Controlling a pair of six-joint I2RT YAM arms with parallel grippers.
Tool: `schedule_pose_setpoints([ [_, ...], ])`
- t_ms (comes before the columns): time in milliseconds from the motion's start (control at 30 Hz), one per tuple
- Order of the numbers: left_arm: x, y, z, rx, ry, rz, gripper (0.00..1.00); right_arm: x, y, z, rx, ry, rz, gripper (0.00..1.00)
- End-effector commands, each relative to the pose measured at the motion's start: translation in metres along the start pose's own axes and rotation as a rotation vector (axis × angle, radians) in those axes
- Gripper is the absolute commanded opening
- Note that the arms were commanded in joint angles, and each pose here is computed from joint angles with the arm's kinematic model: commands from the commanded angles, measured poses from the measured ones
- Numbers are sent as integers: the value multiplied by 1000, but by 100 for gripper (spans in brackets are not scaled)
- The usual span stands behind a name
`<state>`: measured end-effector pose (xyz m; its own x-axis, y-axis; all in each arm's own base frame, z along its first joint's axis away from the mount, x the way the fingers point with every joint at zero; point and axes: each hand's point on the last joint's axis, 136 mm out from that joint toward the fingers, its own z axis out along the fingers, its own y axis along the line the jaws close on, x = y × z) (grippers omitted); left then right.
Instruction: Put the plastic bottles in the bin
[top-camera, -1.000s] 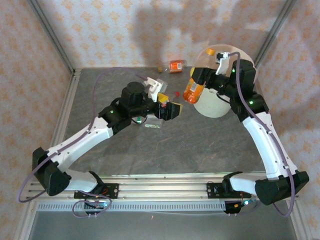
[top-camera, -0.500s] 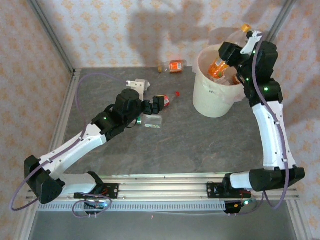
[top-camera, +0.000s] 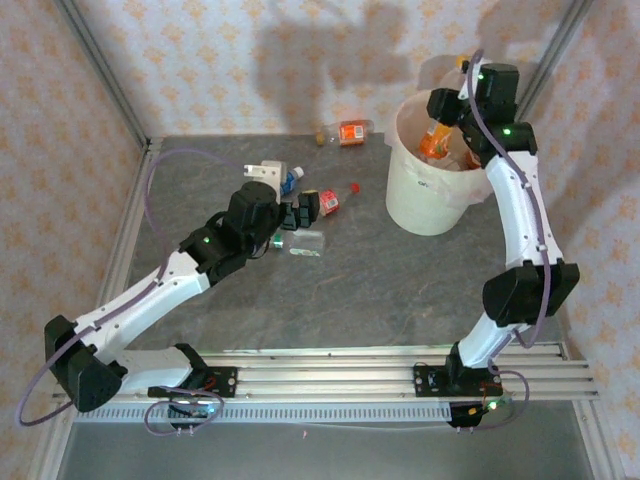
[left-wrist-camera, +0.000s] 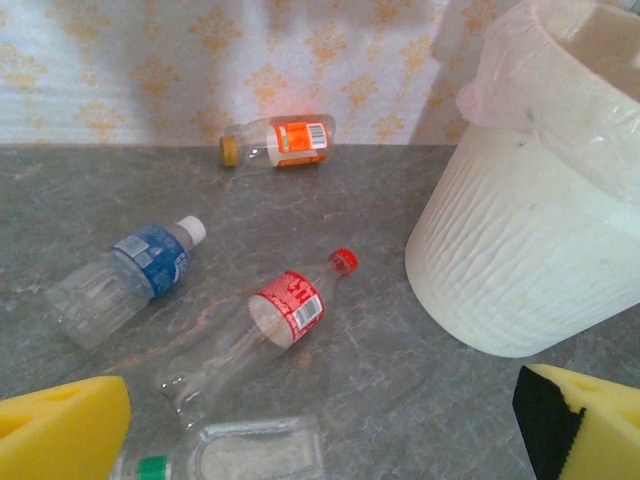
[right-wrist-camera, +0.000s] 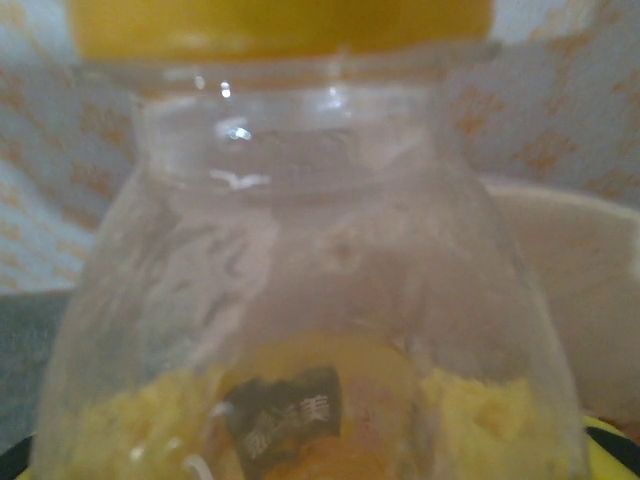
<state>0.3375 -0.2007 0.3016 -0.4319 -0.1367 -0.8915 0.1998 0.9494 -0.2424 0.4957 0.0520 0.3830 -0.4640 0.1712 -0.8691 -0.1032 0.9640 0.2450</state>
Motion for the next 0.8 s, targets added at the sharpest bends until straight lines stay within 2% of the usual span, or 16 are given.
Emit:
schedule_pose_setpoints([
  [0, 7, 19, -8, -64, 2, -10, 100, 11, 13, -7, -78, 61, -43, 47],
  [167, 14, 28, -11, -102, 14, -4, 100, 35, 15, -1, -113, 138, -69, 48],
  [367, 14, 27, -8, -99, 15, -10, 100, 58, 15, 1, -134, 221, -111, 54],
  [533, 13, 24, -4, -95, 23, -3, 100, 65, 19, 1, -163, 253, -110, 79],
  [767, 14, 22, 0, -95, 31, 0, 100, 45, 16, -9, -120, 180, -103, 91],
])
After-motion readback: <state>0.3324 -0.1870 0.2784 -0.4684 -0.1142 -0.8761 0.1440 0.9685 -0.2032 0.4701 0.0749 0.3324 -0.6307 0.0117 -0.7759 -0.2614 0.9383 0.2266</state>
